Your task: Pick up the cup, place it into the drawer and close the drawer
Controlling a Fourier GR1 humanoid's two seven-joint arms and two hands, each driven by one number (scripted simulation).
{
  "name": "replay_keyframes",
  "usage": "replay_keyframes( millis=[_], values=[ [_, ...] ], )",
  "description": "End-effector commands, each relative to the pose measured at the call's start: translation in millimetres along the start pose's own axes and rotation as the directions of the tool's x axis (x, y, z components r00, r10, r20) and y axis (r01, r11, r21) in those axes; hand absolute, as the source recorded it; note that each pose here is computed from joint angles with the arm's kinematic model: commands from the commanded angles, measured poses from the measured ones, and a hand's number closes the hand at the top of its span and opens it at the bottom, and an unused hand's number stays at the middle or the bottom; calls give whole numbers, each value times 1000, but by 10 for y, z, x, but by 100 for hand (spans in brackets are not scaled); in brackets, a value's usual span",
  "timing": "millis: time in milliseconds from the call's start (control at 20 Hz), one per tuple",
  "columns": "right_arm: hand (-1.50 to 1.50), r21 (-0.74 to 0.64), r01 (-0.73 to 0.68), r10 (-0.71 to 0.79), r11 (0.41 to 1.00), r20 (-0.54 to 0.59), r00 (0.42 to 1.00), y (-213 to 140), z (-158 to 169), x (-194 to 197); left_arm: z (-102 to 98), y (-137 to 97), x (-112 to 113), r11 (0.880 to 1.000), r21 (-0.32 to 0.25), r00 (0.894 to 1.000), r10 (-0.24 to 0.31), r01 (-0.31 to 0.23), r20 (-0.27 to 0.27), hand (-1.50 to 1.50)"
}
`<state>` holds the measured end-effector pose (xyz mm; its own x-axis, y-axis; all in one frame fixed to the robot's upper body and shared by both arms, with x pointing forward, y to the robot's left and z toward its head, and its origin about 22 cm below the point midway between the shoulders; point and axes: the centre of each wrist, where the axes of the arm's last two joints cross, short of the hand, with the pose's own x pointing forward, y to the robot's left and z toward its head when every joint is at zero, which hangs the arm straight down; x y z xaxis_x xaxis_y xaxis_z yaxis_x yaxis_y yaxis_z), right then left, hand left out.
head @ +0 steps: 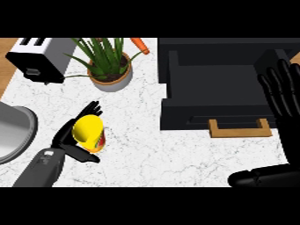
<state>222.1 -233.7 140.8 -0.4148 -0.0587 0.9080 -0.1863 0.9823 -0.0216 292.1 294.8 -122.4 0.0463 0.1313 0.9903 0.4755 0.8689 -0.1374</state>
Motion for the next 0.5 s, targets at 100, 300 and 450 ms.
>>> replay_keyframes(
  millis=[100, 300, 450],
  values=[
    [-150, 5, 10, -10, 1000, 2, 1000, 24, -27, -43, 15, -18, -25, 968, -152, 973, 214, -200, 86, -150],
    [-150, 7, -10, 10, 1000, 6, 1000, -87, -53, 45, -60, -134, -66, 958, -176, 960, 251, -227, 125, 150],
    [-150, -4, -11, 11, 1000, 6, 1000, -63, -7, 26, -60, -173, -59, 960, -187, 952, 245, -211, 185, 150]
  ],
)
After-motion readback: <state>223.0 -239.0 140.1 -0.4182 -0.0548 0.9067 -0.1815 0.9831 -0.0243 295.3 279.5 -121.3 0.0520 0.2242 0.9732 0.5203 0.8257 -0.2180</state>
